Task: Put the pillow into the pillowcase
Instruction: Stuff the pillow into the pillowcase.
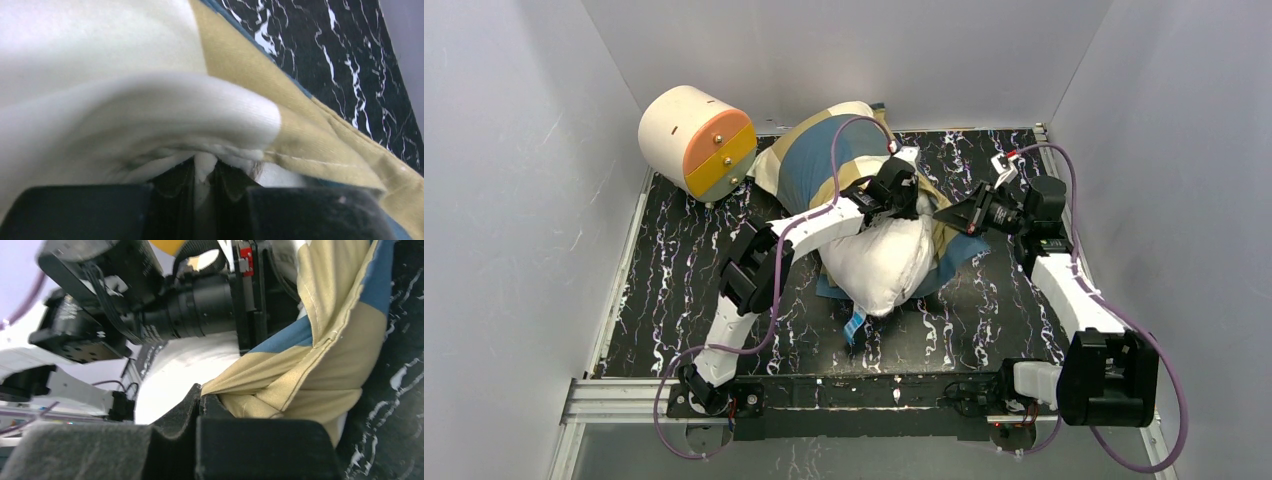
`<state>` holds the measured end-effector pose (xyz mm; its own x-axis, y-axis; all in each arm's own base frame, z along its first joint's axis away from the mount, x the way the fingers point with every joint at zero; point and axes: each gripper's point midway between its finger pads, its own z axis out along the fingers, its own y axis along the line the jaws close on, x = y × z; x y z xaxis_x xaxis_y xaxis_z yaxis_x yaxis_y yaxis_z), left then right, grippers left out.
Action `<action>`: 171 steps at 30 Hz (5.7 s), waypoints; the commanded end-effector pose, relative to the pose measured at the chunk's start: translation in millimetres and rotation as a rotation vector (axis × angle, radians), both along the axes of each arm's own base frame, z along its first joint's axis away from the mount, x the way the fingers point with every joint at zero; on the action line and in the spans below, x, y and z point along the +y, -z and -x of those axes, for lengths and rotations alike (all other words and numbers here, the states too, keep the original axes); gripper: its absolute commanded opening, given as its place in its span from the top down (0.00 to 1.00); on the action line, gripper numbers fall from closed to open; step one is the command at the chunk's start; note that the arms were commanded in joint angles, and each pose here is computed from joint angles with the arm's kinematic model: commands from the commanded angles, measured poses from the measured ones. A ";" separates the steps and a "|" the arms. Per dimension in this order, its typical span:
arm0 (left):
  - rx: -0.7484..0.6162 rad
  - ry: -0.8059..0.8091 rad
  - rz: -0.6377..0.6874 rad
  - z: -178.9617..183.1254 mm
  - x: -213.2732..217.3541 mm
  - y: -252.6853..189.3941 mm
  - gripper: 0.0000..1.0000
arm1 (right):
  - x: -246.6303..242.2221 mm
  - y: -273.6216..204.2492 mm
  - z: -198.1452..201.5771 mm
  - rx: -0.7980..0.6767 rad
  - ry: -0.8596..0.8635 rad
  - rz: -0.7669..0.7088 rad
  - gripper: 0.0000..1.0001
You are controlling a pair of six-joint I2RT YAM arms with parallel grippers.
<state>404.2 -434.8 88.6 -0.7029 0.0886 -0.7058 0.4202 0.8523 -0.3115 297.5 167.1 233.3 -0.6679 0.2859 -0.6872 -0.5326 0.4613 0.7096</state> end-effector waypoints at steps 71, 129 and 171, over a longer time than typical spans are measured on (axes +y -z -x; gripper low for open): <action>0.422 -0.178 -0.308 55.0 155.7 226.4 1.00 | -59.3 117.7 -71.2 0.240 0.347 0.583 0.71; 0.403 -0.179 -0.348 50.3 161.0 217.1 1.00 | -78.9 110.9 -78.4 0.160 0.347 0.513 0.72; 0.371 -0.197 -0.367 44.6 163.3 206.3 1.00 | -58.8 141.8 -88.0 0.239 0.317 0.643 0.99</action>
<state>412.3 -442.5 61.0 -0.6957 -0.0656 -0.7154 0.4569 0.7280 -0.5111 374.9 116.3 41.9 -0.8325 0.0918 -0.5463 -0.1579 0.9060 0.3928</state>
